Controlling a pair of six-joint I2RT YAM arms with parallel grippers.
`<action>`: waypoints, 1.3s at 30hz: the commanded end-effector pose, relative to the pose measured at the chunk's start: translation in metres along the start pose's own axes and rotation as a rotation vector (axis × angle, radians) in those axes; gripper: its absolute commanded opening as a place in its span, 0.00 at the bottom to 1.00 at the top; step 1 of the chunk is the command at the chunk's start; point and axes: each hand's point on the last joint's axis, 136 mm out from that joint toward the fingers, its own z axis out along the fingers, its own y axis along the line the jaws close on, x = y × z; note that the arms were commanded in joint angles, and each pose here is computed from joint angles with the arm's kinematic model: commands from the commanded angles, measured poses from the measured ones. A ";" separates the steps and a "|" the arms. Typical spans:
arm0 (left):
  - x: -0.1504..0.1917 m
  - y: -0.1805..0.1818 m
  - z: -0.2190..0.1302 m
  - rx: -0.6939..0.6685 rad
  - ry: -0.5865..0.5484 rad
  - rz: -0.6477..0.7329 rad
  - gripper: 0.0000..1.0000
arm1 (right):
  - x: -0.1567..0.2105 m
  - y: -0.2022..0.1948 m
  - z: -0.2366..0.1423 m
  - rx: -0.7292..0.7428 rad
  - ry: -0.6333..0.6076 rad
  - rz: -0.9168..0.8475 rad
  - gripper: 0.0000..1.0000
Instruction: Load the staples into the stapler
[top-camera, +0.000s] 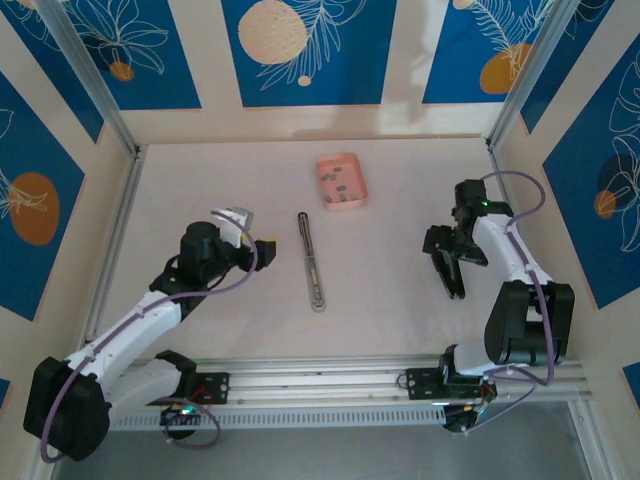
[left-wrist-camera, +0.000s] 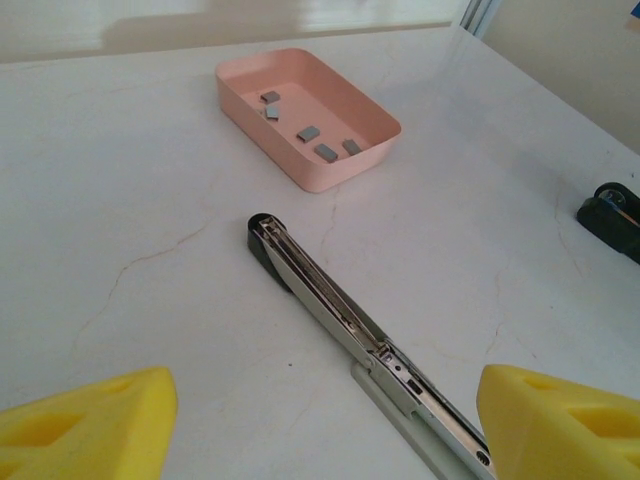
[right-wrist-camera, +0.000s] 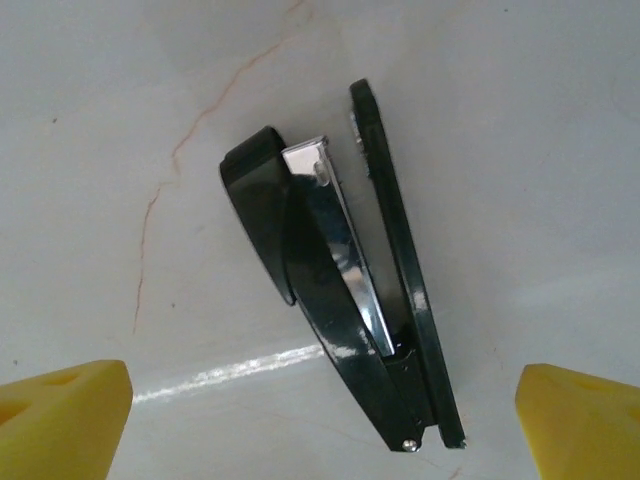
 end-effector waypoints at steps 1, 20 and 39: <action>-0.005 -0.006 0.002 0.021 -0.024 0.006 0.79 | -0.002 -0.002 0.017 0.016 0.051 -0.095 0.99; -0.006 -0.005 0.020 0.012 -0.002 0.018 0.76 | -0.019 0.006 0.079 0.023 0.175 -0.243 0.78; -0.017 -0.037 0.032 0.103 -0.013 0.072 0.73 | -0.055 0.039 -0.021 -0.286 -0.232 -0.026 0.39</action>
